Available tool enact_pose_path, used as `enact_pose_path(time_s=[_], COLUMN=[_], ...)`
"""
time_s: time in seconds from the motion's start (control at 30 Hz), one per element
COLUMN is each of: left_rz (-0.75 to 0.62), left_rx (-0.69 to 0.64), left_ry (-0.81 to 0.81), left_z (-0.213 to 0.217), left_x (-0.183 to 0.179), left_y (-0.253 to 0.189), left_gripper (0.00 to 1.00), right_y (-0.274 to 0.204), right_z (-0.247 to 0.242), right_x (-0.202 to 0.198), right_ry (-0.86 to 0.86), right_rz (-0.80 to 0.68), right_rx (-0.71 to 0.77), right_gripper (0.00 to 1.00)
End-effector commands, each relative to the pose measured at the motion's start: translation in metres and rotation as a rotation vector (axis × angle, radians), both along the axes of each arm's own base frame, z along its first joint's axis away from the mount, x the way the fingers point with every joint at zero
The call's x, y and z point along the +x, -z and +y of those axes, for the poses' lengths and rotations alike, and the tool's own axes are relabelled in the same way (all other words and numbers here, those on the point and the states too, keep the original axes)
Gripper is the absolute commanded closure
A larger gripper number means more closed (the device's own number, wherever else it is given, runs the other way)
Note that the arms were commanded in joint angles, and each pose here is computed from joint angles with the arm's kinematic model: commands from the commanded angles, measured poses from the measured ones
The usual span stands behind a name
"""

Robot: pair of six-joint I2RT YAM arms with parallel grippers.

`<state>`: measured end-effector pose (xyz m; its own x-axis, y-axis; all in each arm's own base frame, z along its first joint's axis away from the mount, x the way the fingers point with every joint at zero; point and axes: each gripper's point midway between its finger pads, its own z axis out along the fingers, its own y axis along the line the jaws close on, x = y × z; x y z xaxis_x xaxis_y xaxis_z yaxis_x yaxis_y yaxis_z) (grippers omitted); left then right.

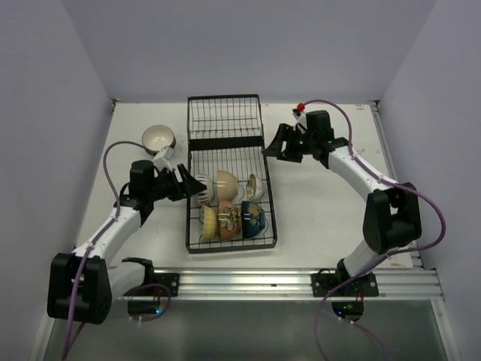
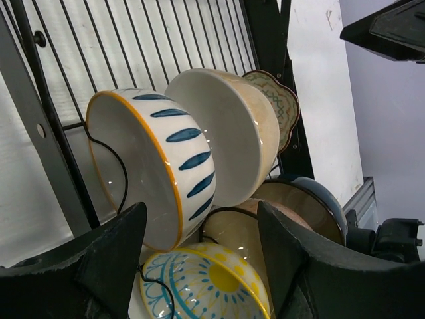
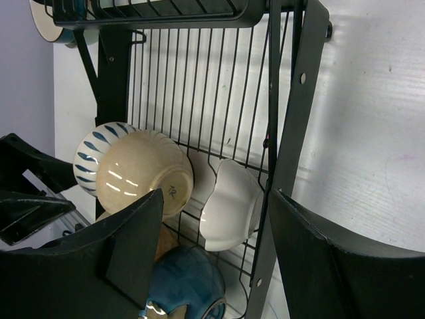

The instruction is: Unload the bowls from the dish rack

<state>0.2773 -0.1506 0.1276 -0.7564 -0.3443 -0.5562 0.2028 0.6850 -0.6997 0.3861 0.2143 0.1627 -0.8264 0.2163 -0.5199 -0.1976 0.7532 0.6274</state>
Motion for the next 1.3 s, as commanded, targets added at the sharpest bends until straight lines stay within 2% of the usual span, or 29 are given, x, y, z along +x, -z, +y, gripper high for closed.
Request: enact_pose_path(time_s=[0.0, 0.3, 0.47, 0.87, 1.27], left_rz=[-0.044, -0.019, -0.023, -0.006, -0.028], left_rx=[-0.043, -0.129, -0.163, -0.247, -0.338], left_ry=[-0.01, -0.003, -0.023, -0.078, -0.185], left_z=[-0.008, -0.023, -0.023, -0.024, -0.018], left_x=[0.009, 0.008, 0.007, 0.005, 0.017], left_y=[-0.006, 0.003, 0.003, 0.008, -0.004], left_gripper=[0.3, 0.44, 0.63, 0.98, 1.0], right_y=[-0.01, -0.01, -0.009, -0.007, -0.005], right_z=[0.001, 0.0, -0.001, -0.002, -0.003], right_x=[0.001, 0.001, 0.0, 0.0, 0.001], right_ry=[-0.018, -0.017, -0.018, -0.018, -0.017], right_rz=[-0.047, -0.045, -0.044, -0.034, -0.029], right_rx=[0.016, 0.012, 0.007, -0.003, -0.017], right_gripper=[0.32, 0.32, 0.32, 0.32, 0.33])
